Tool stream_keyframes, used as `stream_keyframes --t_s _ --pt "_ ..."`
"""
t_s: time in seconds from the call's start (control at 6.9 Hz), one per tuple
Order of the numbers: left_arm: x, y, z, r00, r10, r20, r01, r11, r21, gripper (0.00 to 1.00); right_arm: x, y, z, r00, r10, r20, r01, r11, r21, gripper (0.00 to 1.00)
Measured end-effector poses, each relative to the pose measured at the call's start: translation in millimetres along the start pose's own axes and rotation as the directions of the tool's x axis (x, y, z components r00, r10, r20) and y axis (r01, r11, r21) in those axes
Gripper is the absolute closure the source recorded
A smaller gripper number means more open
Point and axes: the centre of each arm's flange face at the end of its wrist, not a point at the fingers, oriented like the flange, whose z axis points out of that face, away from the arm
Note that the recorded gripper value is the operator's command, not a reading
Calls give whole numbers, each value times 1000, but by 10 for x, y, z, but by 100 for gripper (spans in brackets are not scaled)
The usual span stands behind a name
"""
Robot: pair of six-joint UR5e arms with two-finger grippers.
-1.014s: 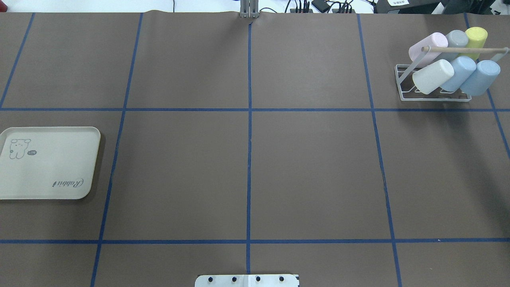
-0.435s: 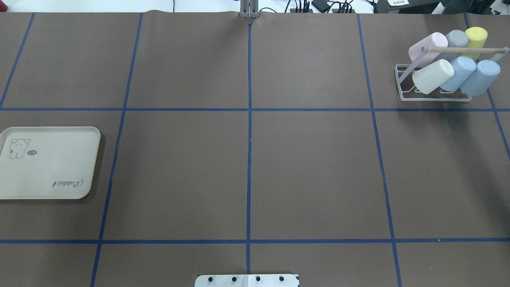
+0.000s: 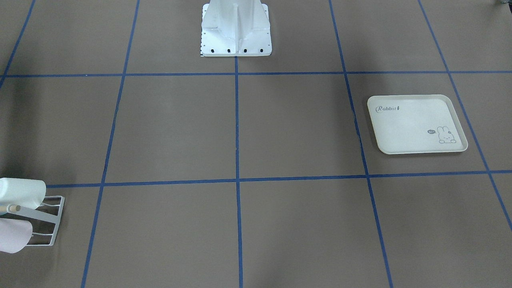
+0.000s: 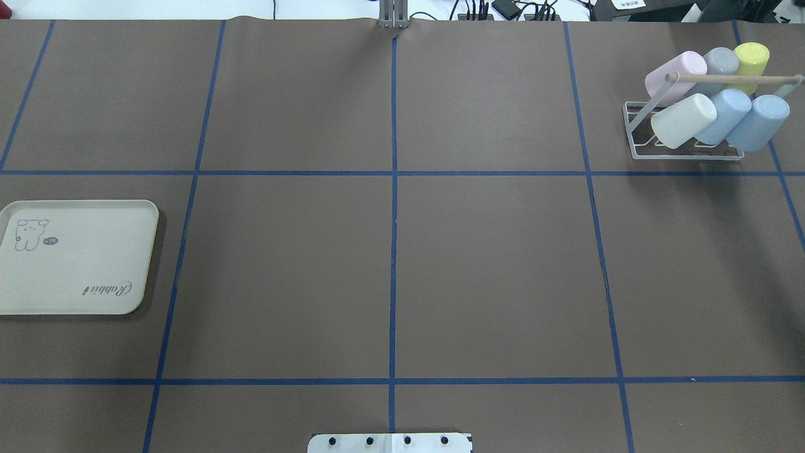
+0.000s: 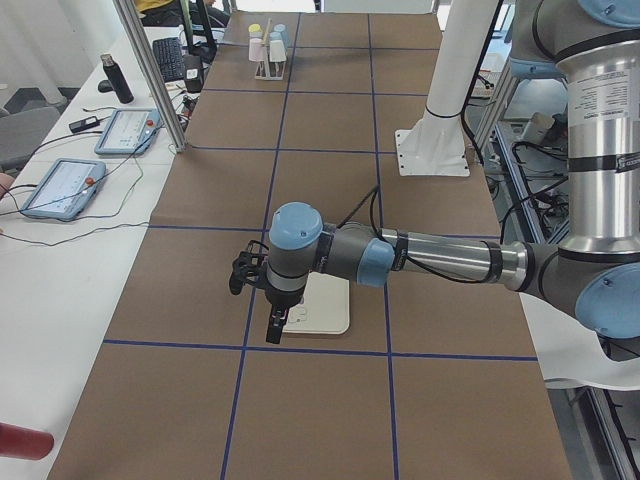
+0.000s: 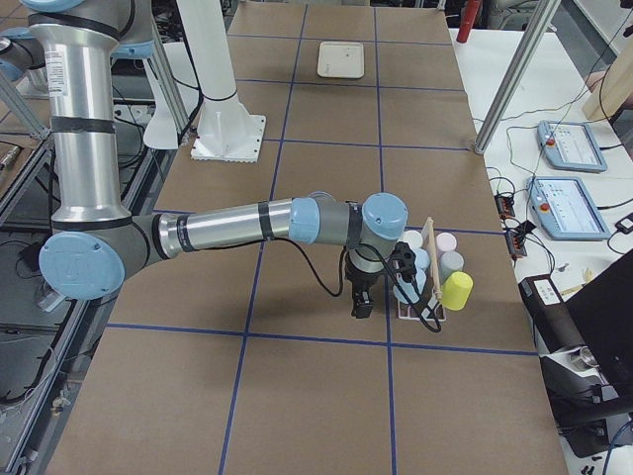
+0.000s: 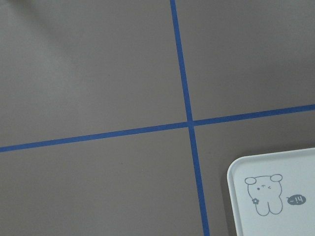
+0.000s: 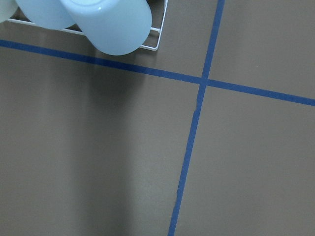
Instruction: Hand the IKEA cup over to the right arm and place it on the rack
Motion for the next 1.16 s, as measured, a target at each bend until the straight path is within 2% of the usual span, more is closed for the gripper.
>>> stream_keyframes --t_s 0.29,0.58,0.72,0.87,1.16 --pt "93 -42 76 999 -18 -31 16 999 -51 1 41 2 56 1000 2 0 -2 1000 -11 0" --pt "253 -232 111 999 -38 -35 34 992 -119 1 49 4 71 1000 3 1 -3 1000 -14 0" --pt "272 -250 123 999 -38 -35 33 990 -134 1 46 5 77 1000 2 2 -2 1000 -15 0" --pt "263 -237 138 999 -4 -37 -1 990 -140 1 41 3 78 1000 2 3 -2 1000 -15 0" --pt "219 -181 184 991 120 -57 -128 980 -151 1 31 1 83 1000 0 4 0 1000 -16 0"
